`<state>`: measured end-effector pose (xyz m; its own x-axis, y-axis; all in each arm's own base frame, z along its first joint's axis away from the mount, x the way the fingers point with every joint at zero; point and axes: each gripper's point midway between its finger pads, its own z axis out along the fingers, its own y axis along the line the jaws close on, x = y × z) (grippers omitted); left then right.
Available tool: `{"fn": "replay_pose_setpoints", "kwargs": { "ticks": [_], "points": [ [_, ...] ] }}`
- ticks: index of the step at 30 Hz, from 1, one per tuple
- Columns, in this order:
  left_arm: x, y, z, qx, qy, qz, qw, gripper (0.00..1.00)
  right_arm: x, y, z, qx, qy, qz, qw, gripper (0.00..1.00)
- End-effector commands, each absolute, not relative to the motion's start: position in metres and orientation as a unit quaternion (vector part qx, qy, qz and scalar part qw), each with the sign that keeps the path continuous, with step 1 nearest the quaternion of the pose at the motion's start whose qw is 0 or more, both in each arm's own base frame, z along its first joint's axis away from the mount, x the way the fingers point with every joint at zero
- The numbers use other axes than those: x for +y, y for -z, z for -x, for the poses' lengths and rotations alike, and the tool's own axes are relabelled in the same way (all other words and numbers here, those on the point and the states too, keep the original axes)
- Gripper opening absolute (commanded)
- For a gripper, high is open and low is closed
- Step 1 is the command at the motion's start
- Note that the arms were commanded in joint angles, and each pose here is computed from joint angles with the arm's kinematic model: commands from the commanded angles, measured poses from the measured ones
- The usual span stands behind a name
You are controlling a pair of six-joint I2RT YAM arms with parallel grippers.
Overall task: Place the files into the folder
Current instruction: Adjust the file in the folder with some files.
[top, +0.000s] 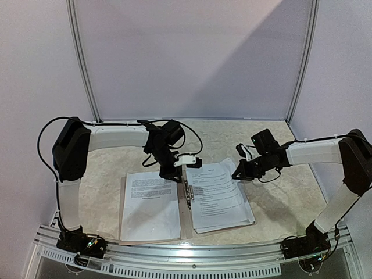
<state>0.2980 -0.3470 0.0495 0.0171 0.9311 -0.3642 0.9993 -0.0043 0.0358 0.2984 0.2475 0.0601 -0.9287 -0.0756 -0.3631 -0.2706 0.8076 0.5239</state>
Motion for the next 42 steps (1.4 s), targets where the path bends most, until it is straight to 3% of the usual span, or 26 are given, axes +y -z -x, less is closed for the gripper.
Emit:
{"fn": "replay_pose_setpoints", "kwargs": {
  "ticks": [1,22,30,38,42],
  "points": [
    [-0.342,-0.056,-0.300,0.689,0.117,-0.699,0.149,0.34,0.247,-0.052,-0.291,0.940,-0.293,0.100,0.145,0.00],
    [-0.340,-0.051,-0.301,0.691,0.114,-0.699,0.143,0.34,0.241,-0.053,-0.293,0.946,-0.267,0.118,0.141,0.00],
    [-0.346,-0.058,-0.303,0.688,0.119,-0.699,0.152,0.34,0.224,-0.075,-0.309,0.959,-0.207,0.101,0.168,0.30],
    [-0.345,-0.054,-0.310,0.691,0.105,-0.699,0.155,0.34,0.170,-0.073,-0.327,0.976,-0.050,0.057,0.204,0.30],
    [-0.346,-0.044,-0.317,0.697,0.091,-0.695,0.152,0.34,0.170,-0.060,-0.325,0.980,-0.037,0.061,0.184,0.28]
  ]
}}
